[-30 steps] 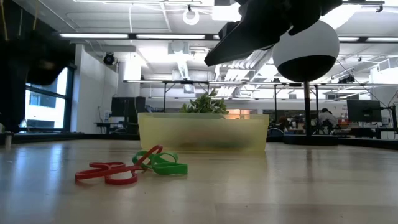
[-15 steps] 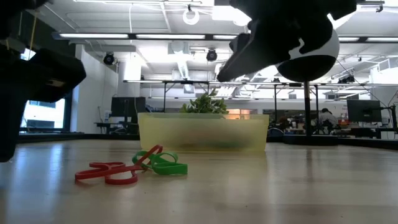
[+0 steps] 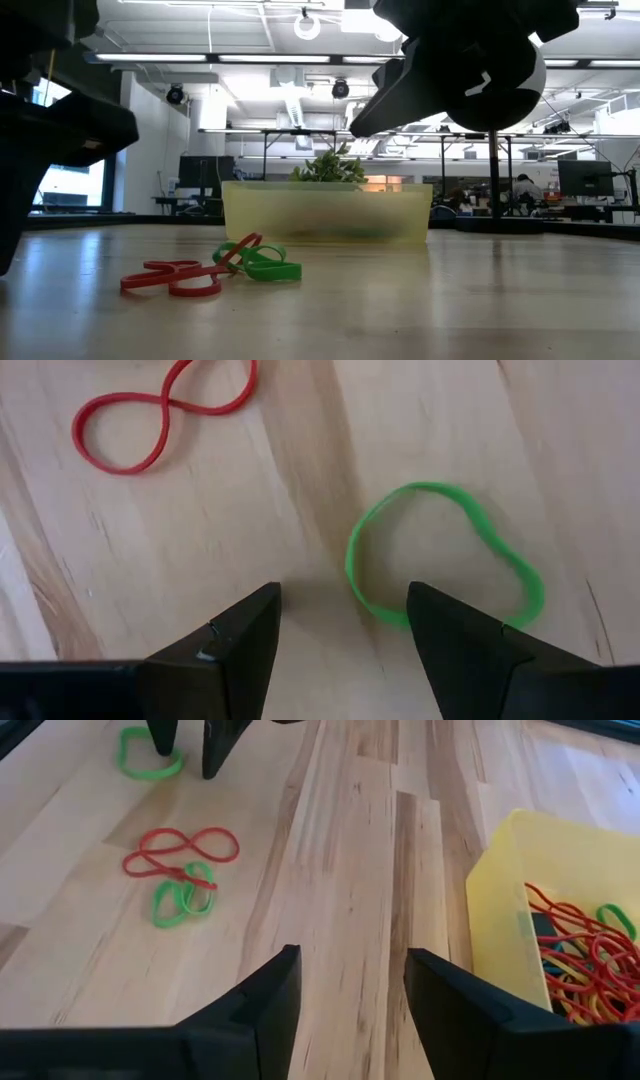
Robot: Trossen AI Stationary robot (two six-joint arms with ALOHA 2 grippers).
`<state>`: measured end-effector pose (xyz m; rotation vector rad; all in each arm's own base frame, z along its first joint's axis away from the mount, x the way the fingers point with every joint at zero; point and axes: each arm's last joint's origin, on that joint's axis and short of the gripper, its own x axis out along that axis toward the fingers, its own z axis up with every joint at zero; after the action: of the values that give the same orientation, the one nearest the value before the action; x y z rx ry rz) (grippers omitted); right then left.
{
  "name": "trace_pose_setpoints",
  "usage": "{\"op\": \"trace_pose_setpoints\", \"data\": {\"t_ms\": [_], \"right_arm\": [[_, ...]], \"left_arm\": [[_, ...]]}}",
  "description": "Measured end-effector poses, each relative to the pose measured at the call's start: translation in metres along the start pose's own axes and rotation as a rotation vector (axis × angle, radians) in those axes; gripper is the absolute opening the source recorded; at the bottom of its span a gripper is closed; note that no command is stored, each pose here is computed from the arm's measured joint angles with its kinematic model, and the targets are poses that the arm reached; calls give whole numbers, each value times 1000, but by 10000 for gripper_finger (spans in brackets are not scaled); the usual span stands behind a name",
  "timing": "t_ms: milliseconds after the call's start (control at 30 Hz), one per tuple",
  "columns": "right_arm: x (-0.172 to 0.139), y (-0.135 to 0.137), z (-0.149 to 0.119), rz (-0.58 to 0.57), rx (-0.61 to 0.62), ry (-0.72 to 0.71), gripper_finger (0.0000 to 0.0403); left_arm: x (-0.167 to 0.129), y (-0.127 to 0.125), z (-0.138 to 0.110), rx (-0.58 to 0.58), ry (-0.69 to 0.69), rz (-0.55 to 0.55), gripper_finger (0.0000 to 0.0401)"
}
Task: Pick and place rubber bands into bin
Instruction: Put the green rubber band into the yellow bin
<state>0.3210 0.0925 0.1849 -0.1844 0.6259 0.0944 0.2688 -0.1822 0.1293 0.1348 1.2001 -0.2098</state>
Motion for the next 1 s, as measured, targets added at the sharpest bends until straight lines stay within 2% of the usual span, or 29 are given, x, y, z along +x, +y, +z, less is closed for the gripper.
{"op": "trace_pose_setpoints", "data": {"t_ms": [133, 233, 400, 567, 667, 800, 1000], "right_arm": [[0, 0, 0, 0, -1, 1, 168], [0, 0, -1, 0, -3, 6, 169], [0, 0, -1, 0, -4, 13, 169], [0, 1, -1, 3, -5, 12, 169], [0, 2, -1, 5, 0, 12, 168], [0, 2, -1, 5, 1, 12, 166], [0, 2, -1, 5, 2, 12, 165]], "left_arm": [[1, 0, 7, 20, 16, -2, 208], [1, -3, 13, 32, -13, -14, 192], [-3, -1, 22, 74, -44, -18, 123], [-3, 1, 23, 86, -24, -81, 47], [-3, 1, 23, 105, -21, -77, 22], [-3, 1, 23, 130, -27, -62, 30], [-3, 2, 22, 133, -21, -50, 103]]}}
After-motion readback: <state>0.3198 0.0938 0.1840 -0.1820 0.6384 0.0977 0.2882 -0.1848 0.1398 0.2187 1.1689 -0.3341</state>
